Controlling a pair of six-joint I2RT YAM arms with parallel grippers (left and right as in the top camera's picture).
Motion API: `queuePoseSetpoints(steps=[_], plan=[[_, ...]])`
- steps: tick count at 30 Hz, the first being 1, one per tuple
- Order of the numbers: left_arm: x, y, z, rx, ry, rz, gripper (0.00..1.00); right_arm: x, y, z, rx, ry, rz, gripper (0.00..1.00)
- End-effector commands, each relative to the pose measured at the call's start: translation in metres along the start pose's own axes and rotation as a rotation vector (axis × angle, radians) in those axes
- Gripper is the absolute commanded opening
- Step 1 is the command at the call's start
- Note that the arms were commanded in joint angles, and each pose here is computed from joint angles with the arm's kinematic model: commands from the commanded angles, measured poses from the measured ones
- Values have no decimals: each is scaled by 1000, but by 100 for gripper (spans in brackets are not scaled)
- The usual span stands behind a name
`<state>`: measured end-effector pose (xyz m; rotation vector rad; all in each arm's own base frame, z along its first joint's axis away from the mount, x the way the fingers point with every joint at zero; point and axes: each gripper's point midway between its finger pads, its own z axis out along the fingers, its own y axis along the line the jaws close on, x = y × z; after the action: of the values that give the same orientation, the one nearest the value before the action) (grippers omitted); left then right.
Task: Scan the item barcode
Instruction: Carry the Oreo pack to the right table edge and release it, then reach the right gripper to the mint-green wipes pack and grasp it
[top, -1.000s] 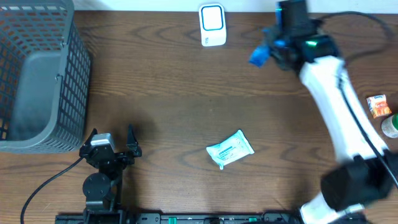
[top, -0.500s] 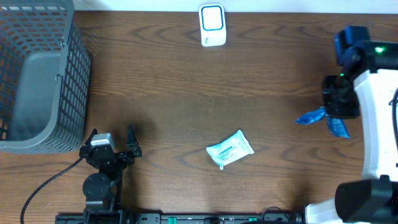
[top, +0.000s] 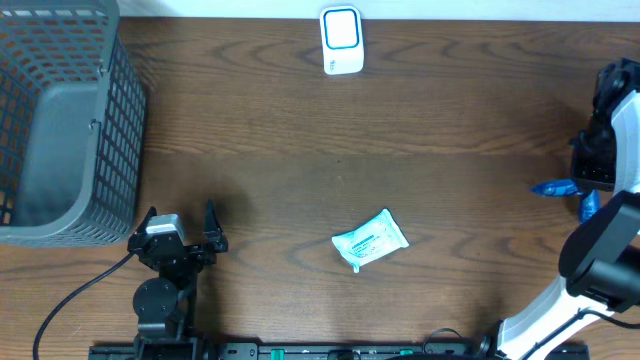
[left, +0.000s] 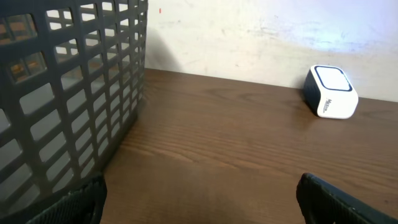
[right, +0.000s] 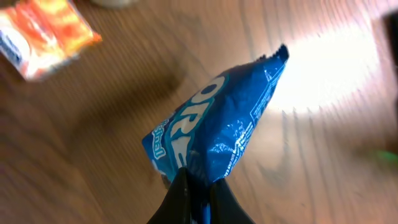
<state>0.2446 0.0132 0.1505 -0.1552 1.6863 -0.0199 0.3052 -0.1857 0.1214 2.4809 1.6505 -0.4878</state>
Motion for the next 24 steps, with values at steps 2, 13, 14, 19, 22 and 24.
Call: queuePoseSetpoints(steps=[2, 13, 14, 19, 22, 24], plan=[[18, 4, 1, -14, 50, 13, 98, -35, 15, 8, -39, -150, 71, 1], [18, 4, 1, -14, 50, 13, 98, -28, 7, 6, -17, -81, 29, 99], [18, 4, 1, -14, 50, 13, 98, -29, 7, 3, -27, -81, 13, 99], [18, 4, 1, -14, 50, 13, 98, 0, 14, -27, -153, 60, -195, 99], [18, 4, 1, -14, 50, 13, 98, 45, 17, -54, -273, 192, -429, 99], [18, 4, 1, -14, 50, 13, 98, 94, 20, -75, -387, 290, -703, 99]])
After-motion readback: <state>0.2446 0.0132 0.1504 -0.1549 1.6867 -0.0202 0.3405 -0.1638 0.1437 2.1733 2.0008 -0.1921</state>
